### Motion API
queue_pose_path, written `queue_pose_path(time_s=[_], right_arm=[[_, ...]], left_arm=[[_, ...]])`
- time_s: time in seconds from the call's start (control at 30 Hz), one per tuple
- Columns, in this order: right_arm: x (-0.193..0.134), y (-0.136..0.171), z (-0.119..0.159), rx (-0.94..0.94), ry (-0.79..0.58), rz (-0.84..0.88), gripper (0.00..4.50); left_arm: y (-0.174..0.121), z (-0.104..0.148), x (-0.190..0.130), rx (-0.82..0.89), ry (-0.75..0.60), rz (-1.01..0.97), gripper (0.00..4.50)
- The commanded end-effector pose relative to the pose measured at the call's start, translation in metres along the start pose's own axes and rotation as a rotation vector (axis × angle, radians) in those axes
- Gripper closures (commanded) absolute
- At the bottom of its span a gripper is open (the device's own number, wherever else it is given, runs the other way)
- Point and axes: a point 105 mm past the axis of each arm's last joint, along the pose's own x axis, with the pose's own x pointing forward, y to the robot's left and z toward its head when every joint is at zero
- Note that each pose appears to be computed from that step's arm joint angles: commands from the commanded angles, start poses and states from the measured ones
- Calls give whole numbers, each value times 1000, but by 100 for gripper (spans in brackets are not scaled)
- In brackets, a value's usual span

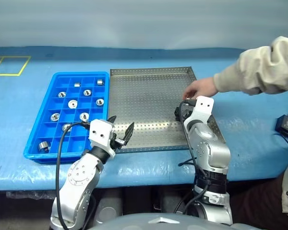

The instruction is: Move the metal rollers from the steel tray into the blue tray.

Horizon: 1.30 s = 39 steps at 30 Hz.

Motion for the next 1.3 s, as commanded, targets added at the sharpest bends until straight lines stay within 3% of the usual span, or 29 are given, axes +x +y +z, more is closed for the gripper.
queue_pose_path(time_s=[0.03,0.6,1.03,1.17,1.3], right_arm=[[1,-4,1,27,-12,-24,1],[4,0,-4,-1,14,-6,1],[0,26,17,-53,-55,88,1],[3,43,27,-74,-94,163,1],[7,82,42,-86,-139,343,1]], left_arm=[[-4,6,1,3,-25,-15,85],[-3,5,-1,2,-25,10,85],[-3,5,-2,2,-26,15,85],[-3,5,-2,3,-26,15,85],[-4,5,-2,4,-27,12,85]])
